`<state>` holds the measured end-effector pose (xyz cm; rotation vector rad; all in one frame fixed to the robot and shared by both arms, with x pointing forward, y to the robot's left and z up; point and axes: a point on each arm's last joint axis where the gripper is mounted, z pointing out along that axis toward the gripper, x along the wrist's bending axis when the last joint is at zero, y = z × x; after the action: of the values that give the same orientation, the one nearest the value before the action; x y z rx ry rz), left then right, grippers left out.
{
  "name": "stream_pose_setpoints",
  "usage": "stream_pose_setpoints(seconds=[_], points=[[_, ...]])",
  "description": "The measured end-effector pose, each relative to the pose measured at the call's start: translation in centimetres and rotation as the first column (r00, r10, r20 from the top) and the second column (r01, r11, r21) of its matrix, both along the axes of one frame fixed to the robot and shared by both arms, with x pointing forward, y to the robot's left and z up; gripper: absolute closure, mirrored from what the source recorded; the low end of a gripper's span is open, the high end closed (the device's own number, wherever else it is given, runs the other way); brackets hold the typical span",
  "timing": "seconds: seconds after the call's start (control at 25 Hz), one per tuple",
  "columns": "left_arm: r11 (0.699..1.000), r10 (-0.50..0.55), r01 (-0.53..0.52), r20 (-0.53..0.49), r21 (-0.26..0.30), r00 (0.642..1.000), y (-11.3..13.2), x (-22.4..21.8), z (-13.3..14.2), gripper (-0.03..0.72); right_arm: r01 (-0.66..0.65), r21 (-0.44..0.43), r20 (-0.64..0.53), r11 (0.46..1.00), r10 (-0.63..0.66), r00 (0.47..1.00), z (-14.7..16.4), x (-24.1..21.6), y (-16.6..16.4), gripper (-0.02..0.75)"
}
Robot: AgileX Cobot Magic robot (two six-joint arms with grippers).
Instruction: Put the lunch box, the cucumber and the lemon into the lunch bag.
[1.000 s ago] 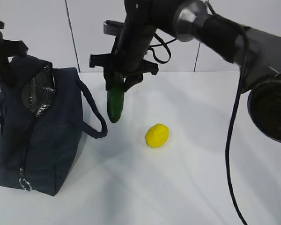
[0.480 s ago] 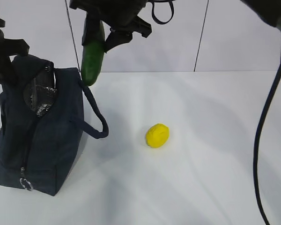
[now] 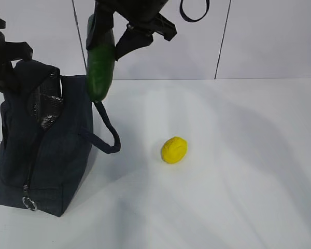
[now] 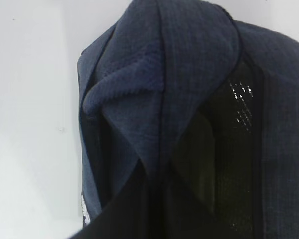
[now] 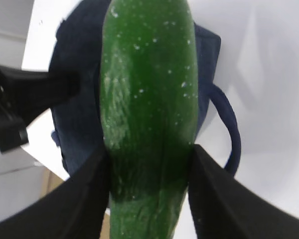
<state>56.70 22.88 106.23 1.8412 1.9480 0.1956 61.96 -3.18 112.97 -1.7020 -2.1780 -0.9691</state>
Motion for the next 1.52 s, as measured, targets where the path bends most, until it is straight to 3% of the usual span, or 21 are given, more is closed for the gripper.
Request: stream_pose_setpoints(seconds=[0.44,1.16,1.52], points=[[0.998,0.018,-0.018,0.002,-0.064,1.000,-0.5,0.1,0.1,0.694,-0.162,0.005,0.034,0.987,0.162,0.986,1.0,-3.7,2.4,0.365],[0.975,-0.021,0.019,-0.003,-0.223,1.000,-1.8,-0.1,0.6,0.695,-0.161,-0.049,-0.136,0.986,0.153,0.979,-7.0,-0.9,4.5,0.365],[0.967,-0.033,0.029,-0.011,-0.254,0.999,-2.1,-0.3,0.7,0.694,-0.073,0.033,-0.118,0.997,0.076,0.990,-9.1,0.7,5.8,0.366]])
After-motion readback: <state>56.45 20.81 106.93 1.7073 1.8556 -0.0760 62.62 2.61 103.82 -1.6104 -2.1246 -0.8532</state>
